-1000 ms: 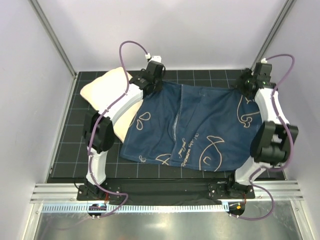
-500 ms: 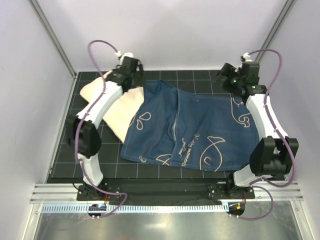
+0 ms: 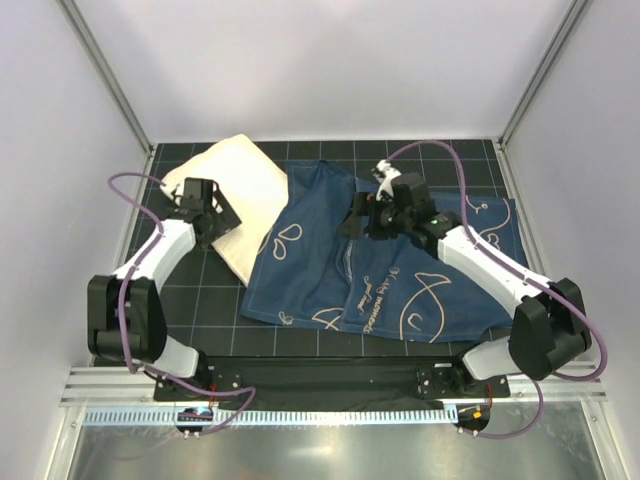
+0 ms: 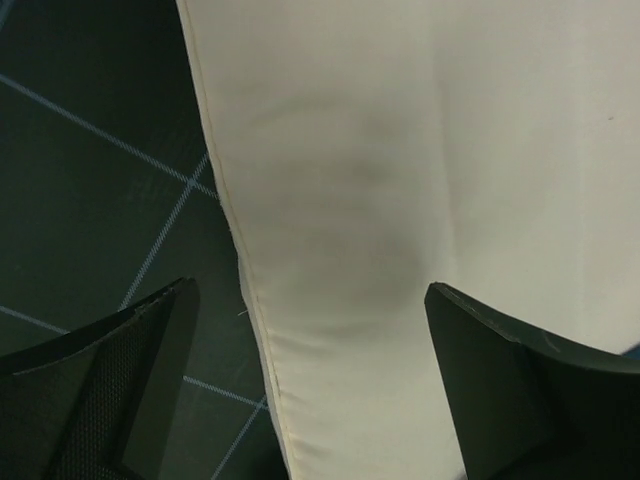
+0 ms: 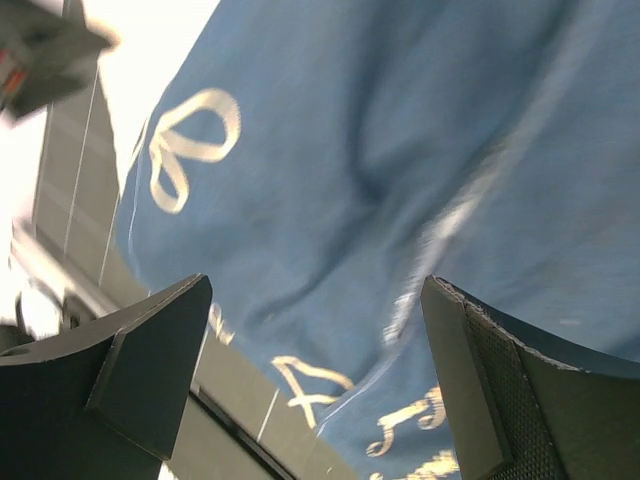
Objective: Put the pillow into the pillowcase
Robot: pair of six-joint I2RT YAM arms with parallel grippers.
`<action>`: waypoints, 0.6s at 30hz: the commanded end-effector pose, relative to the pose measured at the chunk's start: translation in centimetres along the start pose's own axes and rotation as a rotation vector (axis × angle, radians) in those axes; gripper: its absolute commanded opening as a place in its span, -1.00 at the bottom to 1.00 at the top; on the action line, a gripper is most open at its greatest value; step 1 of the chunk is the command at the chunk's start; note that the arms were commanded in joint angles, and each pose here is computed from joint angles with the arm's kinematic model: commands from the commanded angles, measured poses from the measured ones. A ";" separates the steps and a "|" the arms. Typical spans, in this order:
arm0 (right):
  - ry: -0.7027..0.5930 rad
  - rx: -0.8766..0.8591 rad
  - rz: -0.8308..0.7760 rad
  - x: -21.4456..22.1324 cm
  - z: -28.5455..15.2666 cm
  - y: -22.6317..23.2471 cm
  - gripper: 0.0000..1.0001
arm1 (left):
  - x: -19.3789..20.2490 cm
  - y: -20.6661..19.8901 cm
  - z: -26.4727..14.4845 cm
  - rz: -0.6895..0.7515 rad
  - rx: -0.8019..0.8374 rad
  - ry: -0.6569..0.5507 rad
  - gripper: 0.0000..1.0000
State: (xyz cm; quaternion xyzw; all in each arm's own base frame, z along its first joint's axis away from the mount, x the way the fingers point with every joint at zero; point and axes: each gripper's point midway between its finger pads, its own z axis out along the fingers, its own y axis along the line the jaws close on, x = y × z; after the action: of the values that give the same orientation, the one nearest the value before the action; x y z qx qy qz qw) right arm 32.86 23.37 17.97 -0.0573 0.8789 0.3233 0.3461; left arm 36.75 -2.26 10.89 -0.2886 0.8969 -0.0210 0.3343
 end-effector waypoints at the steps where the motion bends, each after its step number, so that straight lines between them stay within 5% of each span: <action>1: -0.041 -0.045 -0.072 0.4 0.9 2.6 0.88 | -1.5 -4.2 1.0 -0.090 0.165 -0.026 0.99; 4: -0.008 -0.061 -0.091 2.4 2.3 3.4 0.88 | -0.3 -4.2 3.5 -0.119 0.136 0.028 0.93; 7: 0.022 -0.077 -0.101 3.7 3.6 3.7 0.87 | -0.7 -3.8 4.7 -0.158 0.141 -0.014 0.31; 8: 0.029 -0.080 -0.102 3.9 3.9 3.7 0.86 | -1.4 -3.0 4.9 -0.177 0.121 -0.037 -0.15; 9: 0.052 -0.069 -0.095 4.5 4.7 3.2 0.87 | -2.0 -2.6 4.8 -0.187 0.117 -0.058 -0.40; 10: 0.051 -0.060 -0.093 4.5 5.0 3.1 0.86 | -2.7 -2.0 4.9 -0.197 0.109 -0.078 -0.98; 18: 0.090 0.164 -0.059 5.1 7.9 -1.5 0.86 | -10.8 6.1 1.6 -0.390 -0.003 -0.295 -1.00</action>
State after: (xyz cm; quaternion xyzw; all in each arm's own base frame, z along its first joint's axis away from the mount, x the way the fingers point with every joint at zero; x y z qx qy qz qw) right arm 31.30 27.85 8.18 -0.0940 0.9174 0.2690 0.2779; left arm 41.25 4.35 8.84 -0.4206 0.8278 -0.0785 0.3629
